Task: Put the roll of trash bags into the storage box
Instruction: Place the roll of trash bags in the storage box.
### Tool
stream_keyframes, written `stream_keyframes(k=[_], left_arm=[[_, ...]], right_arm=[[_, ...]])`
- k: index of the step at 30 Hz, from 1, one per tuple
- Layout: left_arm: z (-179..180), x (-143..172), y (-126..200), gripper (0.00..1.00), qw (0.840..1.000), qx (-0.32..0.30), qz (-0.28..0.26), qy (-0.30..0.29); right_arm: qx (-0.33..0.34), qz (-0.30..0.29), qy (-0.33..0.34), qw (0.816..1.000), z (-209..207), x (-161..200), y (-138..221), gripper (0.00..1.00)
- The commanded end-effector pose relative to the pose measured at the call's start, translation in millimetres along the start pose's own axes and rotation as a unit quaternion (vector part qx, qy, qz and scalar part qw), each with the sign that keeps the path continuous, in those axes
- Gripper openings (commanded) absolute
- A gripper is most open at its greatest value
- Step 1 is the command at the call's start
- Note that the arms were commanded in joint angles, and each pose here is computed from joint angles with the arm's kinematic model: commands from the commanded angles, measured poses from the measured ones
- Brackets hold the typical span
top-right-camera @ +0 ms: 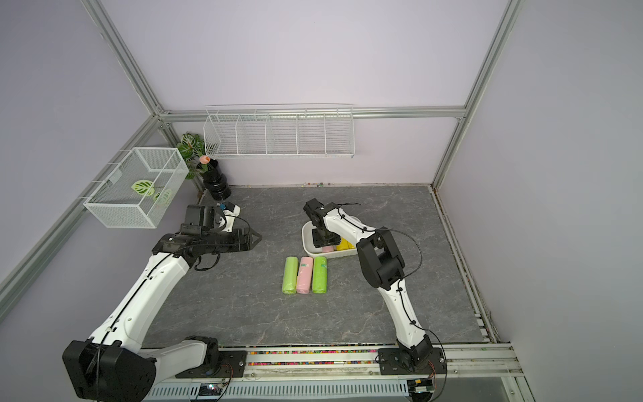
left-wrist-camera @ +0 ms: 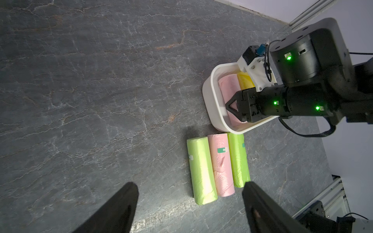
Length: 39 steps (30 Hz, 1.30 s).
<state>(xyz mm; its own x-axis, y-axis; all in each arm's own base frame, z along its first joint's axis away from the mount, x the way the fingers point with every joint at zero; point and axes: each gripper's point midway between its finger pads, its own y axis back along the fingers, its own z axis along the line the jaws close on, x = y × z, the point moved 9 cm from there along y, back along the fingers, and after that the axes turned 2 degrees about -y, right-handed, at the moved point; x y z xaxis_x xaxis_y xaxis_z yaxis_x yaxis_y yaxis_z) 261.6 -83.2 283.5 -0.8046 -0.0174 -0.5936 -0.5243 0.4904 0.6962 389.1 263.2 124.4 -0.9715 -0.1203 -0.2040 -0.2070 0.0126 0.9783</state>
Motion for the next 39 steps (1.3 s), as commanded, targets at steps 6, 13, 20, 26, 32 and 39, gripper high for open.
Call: stream_keyframes(k=[6, 13, 20, 26, 32, 39], left_arm=[[4, 1, -3, 0.87, 1.000, -0.004, 0.003, -0.005], [3, 1, -3, 0.87, 1.000, -0.005, 0.002, -0.006], [3, 1, -2, 0.87, 1.000, -0.005, 0.002, -0.007], [3, 1, -2, 0.87, 1.000, -0.004, 0.002, -0.007], [4, 1, -2, 0.87, 1.000, -0.005, 0.001, -0.006], [3, 1, 0, 0.87, 1.000, -0.004, -0.002, -0.008]], right_arm=[[0.036, -0.026, 0.002, 0.999, -12, -1, 25, 0.55], [0.062, -0.038, 0.016, 0.997, -11, -1, 35, 0.61], [0.054, -0.049, 0.012, 0.997, -11, -1, 42, 0.63], [0.060, -0.048, 0.014, 0.997, -11, 0, 42, 0.57], [0.056, -0.058, 0.010, 0.997, -13, 0, 56, 0.57], [0.008, -0.087, -0.002, 0.996, -3, 41, 105, 0.66]])
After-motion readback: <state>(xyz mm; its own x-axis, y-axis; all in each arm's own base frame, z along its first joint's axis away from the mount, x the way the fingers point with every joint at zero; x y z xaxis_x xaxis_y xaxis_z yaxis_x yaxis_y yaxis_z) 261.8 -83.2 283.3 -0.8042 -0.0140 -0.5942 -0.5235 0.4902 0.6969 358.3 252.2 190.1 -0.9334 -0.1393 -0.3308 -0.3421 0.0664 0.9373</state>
